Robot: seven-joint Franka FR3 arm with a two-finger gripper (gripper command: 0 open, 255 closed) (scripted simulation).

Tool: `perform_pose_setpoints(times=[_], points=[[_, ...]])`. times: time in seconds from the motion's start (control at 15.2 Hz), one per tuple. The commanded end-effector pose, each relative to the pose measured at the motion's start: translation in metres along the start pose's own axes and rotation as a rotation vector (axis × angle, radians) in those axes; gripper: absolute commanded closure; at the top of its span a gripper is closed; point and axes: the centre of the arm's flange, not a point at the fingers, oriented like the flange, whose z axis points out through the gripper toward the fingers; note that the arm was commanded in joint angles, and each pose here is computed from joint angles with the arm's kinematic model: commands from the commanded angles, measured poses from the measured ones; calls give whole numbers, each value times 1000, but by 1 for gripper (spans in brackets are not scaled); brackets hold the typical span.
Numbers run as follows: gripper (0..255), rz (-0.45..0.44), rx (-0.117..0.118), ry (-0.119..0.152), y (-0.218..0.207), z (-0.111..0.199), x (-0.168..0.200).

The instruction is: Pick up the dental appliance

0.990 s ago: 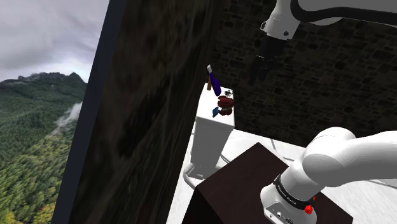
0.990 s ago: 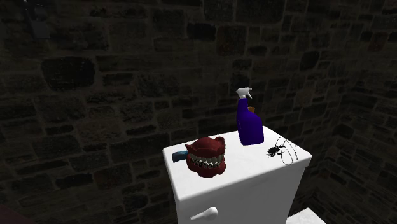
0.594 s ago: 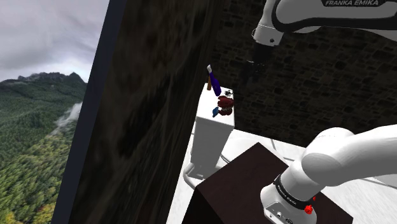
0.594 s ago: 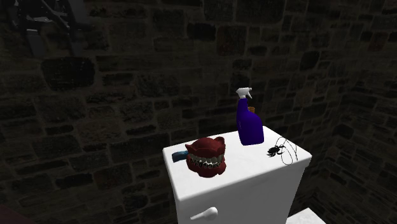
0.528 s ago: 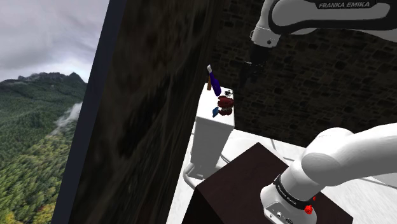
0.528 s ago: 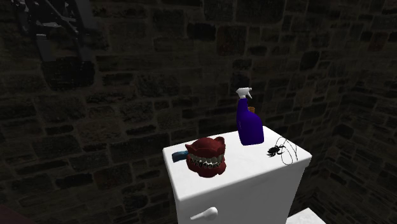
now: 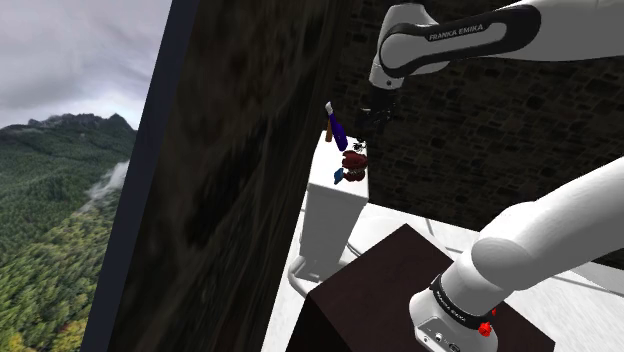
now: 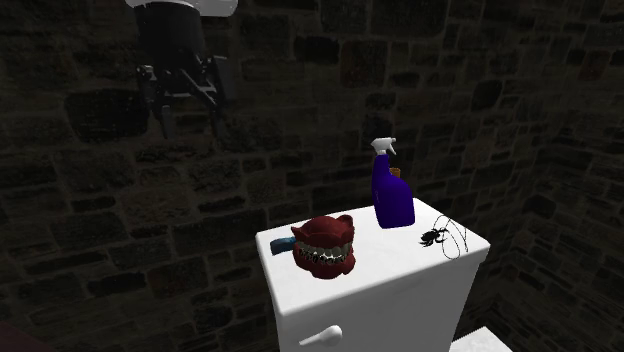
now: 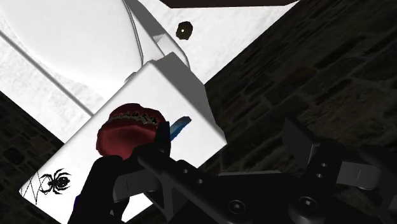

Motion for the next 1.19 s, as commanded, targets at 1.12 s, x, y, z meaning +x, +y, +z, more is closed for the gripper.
perform_pose_setpoints(times=[1.12], points=[[0,142,-140,-64,113,140,169]])
